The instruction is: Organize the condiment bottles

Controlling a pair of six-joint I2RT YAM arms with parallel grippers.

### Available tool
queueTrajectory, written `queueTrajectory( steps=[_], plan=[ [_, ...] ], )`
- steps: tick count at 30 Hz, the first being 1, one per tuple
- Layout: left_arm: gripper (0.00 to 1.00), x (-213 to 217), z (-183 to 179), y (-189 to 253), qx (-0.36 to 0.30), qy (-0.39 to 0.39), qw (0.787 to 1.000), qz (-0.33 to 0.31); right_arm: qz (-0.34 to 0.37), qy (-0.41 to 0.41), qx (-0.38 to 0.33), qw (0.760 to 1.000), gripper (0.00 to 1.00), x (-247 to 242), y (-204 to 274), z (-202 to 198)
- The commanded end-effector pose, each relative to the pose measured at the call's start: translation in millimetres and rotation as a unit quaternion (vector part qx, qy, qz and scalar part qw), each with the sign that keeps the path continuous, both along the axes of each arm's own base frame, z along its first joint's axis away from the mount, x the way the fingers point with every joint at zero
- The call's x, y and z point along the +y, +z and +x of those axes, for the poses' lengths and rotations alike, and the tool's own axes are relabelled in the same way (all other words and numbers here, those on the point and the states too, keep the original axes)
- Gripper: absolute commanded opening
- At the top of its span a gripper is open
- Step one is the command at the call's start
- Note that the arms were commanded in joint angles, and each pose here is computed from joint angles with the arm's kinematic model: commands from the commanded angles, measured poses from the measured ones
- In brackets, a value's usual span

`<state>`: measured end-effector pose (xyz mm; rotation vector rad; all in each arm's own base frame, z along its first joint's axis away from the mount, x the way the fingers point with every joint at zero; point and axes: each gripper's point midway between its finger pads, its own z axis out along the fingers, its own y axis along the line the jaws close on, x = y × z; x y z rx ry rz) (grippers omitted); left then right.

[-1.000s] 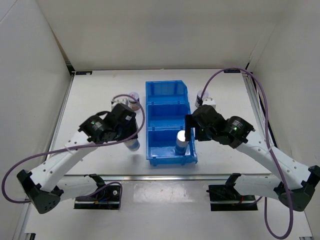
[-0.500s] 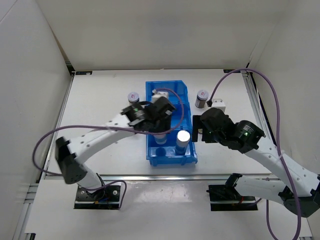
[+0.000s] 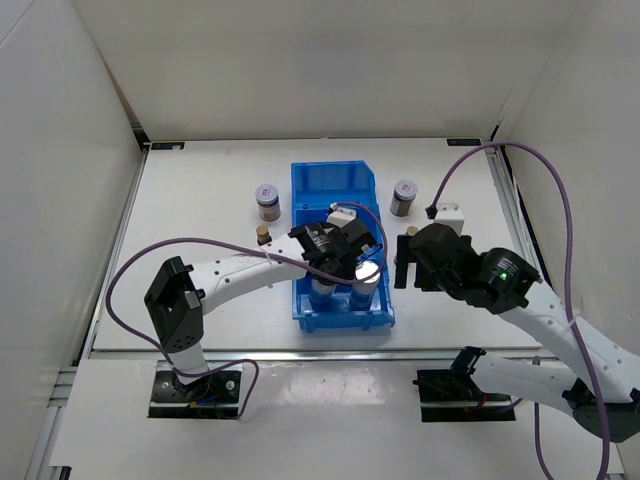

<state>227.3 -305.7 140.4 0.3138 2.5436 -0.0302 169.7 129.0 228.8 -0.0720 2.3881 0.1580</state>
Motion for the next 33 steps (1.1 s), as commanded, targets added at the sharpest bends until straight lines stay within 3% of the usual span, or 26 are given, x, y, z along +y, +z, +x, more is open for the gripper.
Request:
queueTrajectory(
  steps=[1,2,8,16,20,26,33],
  plan=[
    [0.84,-1.9,8.5,12.1,-0.037,0.018,0.999,-0.022,-0.028,-0.017,0.001,0.999,0.99,-2.4,-8.0,7.0],
    [1.00,-1.9,8.5,12.1,-0.037,0.018,0.999,-0.022,-0.029,-0.021,0.001,0.999,0.99,-2.2,-7.0,9.5],
    [1.00,2.3,8.0,23.3,-0.048,0.020,0.998,-0.033,-0.062,-0.040,0.009,0.997,0.99,-5.6,-14.9,19.4],
    [1.00,30.2,14.5,118.9,-0.121,0.027,0.985,-0.121,-0.059,-0.073,0.010,0.996,0.99,-16.2,-15.1,66.5],
    [1.00,65.9,22.0,145.5,-0.154,0.047,0.979,-0.122,-0.044,-0.071,0.054,0.995,0.98,-15.4,-38.6,99.9],
    [1.00,138.5,29.6,139.2,-0.170,0.104,0.977,-0.074,-0.029,-0.021,0.090,0.995,0.77,9.9,-65.3,134.7],
    [1.00,204.8,29.0,106.8,-0.145,0.174,0.973,-0.046,-0.046,-0.041,0.112,0.992,0.57,5.5,-85.0,164.0]
  ],
)
